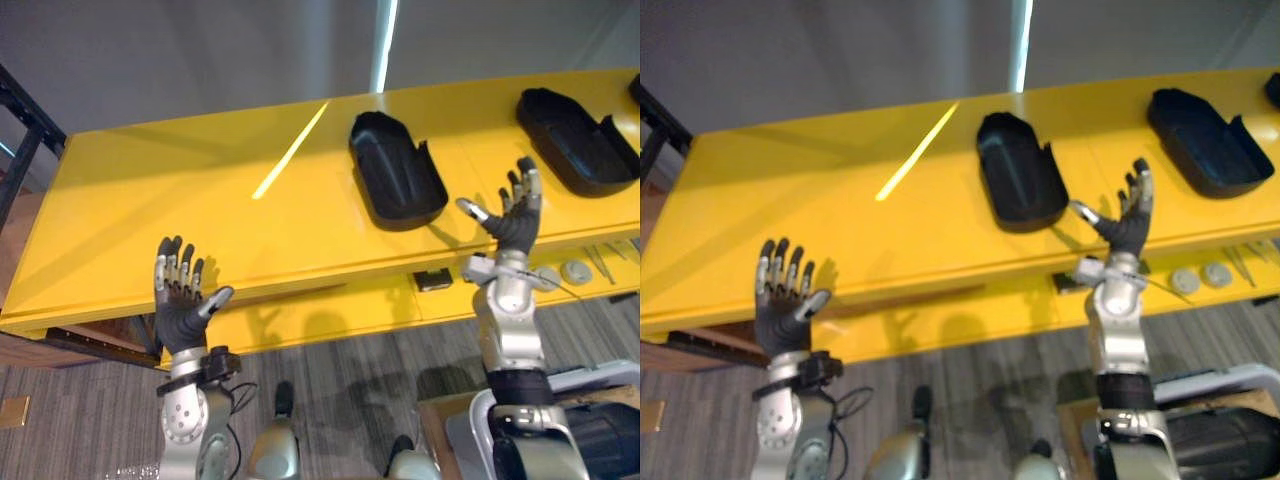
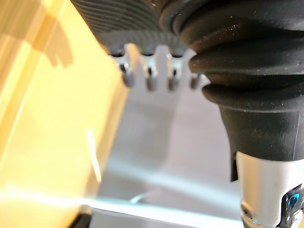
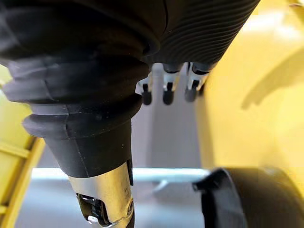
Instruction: Walk over and take plastic housings, then place them on the shelf
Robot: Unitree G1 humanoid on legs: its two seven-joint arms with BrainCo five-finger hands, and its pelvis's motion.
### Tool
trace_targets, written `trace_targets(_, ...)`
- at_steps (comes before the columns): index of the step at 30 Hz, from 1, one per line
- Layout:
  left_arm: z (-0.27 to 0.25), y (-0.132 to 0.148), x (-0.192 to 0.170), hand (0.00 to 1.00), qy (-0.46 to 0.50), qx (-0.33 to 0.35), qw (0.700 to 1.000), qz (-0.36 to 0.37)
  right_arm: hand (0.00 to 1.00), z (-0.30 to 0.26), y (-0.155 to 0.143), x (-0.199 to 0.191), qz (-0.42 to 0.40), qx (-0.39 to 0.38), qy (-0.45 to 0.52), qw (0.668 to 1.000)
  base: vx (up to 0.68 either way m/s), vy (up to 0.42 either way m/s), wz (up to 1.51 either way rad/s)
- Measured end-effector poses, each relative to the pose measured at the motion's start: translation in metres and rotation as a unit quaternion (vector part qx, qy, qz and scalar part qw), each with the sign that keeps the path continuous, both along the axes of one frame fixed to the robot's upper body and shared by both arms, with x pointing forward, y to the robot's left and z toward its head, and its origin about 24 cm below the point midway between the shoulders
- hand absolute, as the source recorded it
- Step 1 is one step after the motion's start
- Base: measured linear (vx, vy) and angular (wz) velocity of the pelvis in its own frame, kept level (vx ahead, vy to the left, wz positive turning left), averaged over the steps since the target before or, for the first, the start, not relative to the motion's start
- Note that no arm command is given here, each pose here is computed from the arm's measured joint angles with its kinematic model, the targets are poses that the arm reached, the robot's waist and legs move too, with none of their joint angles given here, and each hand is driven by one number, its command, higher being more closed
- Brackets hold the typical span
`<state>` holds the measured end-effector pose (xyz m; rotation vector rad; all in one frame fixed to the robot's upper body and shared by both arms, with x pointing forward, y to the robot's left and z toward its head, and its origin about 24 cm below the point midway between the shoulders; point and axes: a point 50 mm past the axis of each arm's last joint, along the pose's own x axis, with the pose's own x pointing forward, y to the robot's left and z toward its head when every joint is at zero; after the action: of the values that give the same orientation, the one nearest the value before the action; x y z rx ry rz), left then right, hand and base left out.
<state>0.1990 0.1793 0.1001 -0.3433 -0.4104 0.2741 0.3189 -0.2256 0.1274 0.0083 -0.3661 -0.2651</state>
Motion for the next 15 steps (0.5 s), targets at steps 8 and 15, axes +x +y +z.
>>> trace_targets(8,0.0,0.002,0.0,0.0,0.0,0.002,1.0,0.003,0.0,-0.017,0.0,0.007,0.05,0.019,0.055,0.997,-0.03,-0.009,0.01)
trace_targets(15,0.002,0.002,0.0,0.0,-0.004,0.002,1.0,0.004,0.0,-0.029,0.005,0.01,0.08,0.018,0.089,0.993,0.0,0.0,0.01)
